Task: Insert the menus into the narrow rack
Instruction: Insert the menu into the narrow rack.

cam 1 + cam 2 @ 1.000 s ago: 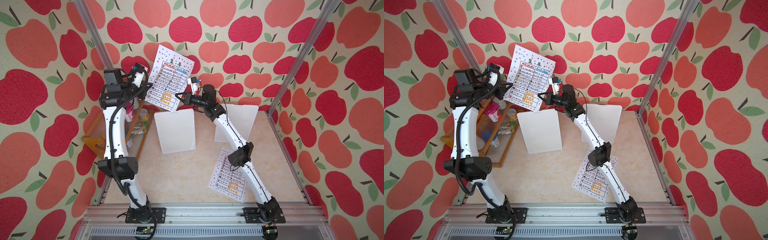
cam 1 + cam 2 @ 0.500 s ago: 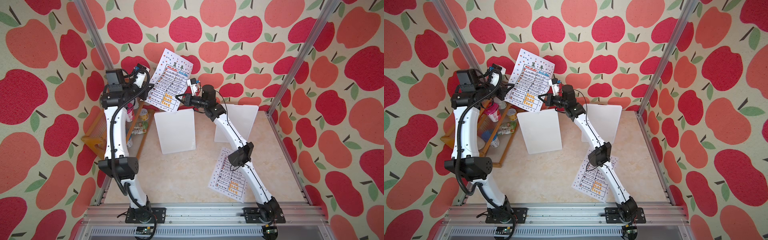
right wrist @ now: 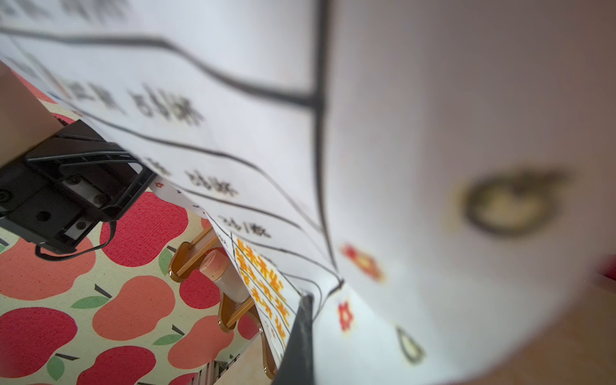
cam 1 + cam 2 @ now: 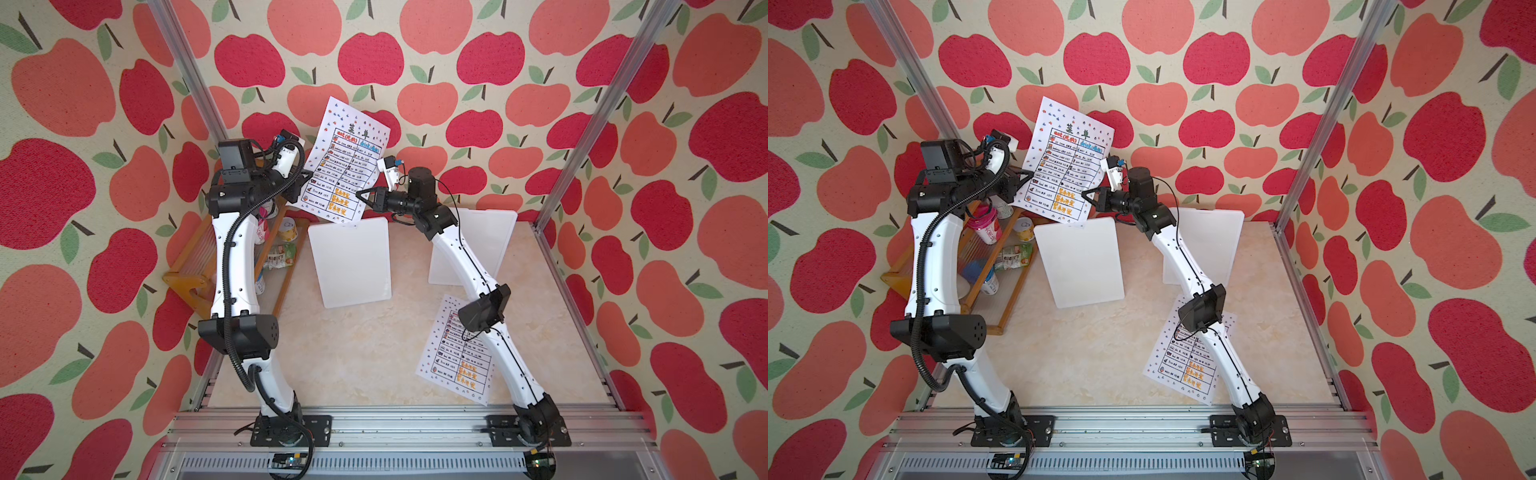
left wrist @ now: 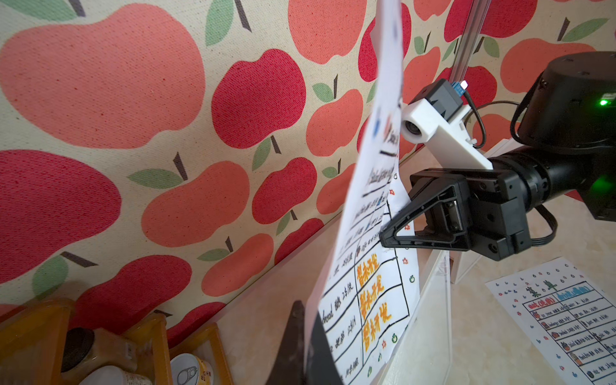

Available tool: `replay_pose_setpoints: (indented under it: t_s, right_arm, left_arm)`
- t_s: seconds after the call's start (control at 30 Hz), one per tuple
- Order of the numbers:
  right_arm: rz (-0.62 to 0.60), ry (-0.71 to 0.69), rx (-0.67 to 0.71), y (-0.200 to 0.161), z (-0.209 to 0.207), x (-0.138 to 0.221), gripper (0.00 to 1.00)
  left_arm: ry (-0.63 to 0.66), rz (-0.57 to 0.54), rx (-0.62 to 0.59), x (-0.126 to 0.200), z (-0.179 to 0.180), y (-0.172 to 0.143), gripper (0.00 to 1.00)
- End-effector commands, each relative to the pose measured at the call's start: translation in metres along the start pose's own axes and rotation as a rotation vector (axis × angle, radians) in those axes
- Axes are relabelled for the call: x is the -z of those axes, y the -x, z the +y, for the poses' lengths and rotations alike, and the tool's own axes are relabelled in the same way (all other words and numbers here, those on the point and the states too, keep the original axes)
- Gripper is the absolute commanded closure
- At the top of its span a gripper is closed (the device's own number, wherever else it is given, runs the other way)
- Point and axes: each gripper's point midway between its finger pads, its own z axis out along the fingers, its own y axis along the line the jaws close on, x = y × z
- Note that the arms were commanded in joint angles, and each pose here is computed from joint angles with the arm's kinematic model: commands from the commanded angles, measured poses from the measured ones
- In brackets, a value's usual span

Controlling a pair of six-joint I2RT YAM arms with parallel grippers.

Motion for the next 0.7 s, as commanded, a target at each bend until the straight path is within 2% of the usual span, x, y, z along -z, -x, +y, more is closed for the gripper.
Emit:
replay_pose_setpoints:
  t_s: [0.0, 0.67]
  right_arm:
    - [0.019, -0.018, 0.030, 0.010, 0.006, 0.018, 1.00]
    - [0.099, -0.084, 0.127, 0.005, -0.005, 0.040, 1.00]
  left_arm:
    - [0.018, 0.001, -0.021, 0.002, 0.003, 0.002, 0.98]
    - [-0.031, 0.071, 0.016, -0.005, -0.014, -0.025, 1.00]
